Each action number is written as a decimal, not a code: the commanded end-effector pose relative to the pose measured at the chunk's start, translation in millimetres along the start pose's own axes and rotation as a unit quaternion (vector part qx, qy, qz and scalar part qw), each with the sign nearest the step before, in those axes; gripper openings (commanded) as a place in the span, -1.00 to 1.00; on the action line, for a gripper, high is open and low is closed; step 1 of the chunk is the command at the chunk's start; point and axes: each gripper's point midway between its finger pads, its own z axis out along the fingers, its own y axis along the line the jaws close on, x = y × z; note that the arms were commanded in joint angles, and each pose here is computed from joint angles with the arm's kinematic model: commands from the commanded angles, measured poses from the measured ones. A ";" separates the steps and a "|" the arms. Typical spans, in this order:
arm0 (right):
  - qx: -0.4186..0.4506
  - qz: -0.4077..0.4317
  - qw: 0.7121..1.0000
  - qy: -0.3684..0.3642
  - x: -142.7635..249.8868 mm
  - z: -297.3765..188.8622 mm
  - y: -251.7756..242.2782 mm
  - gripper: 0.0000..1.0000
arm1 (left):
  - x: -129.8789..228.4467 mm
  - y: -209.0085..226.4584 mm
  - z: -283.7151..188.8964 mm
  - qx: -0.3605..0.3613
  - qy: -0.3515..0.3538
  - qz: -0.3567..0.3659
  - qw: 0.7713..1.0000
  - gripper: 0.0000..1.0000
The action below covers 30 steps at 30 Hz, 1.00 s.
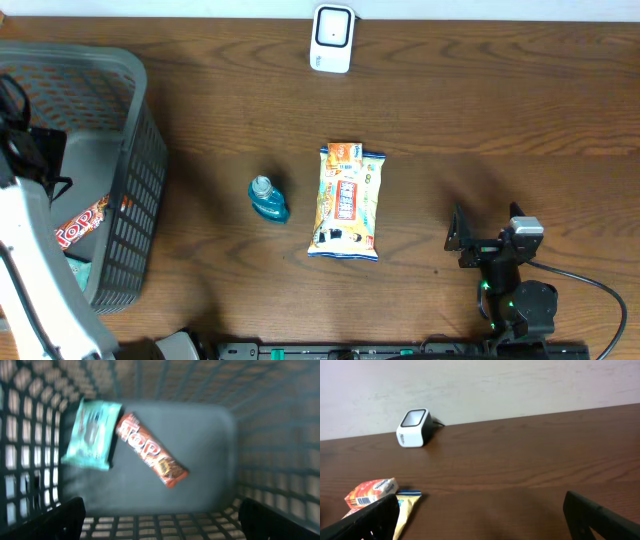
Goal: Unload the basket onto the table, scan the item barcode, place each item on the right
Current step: 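Reach the left gripper into the basket and grasp the red TOP bar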
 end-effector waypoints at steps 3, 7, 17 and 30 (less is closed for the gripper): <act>0.001 -0.008 1.000 0.002 1.3 0.0 -0.1 0.98 | 27.0 9.6 66.1 -0.086 0.078 -0.089 0.989 0.96; 0.001 -0.008 1.000 0.002 1.3 0.0 -0.1 0.99 | 50.1 23.5 107.0 -0.152 0.099 -0.146 0.973 0.96; 0.001 -0.008 1.000 0.002 1.3 0.0 -0.1 0.98 | 69.1 23.6 166.8 -0.165 0.094 -0.185 0.964 0.96; 0.001 -0.008 1.000 0.002 1.3 0.0 -0.1 0.98 | 65.2 34.2 216.1 -0.130 0.056 -0.221 0.965 0.96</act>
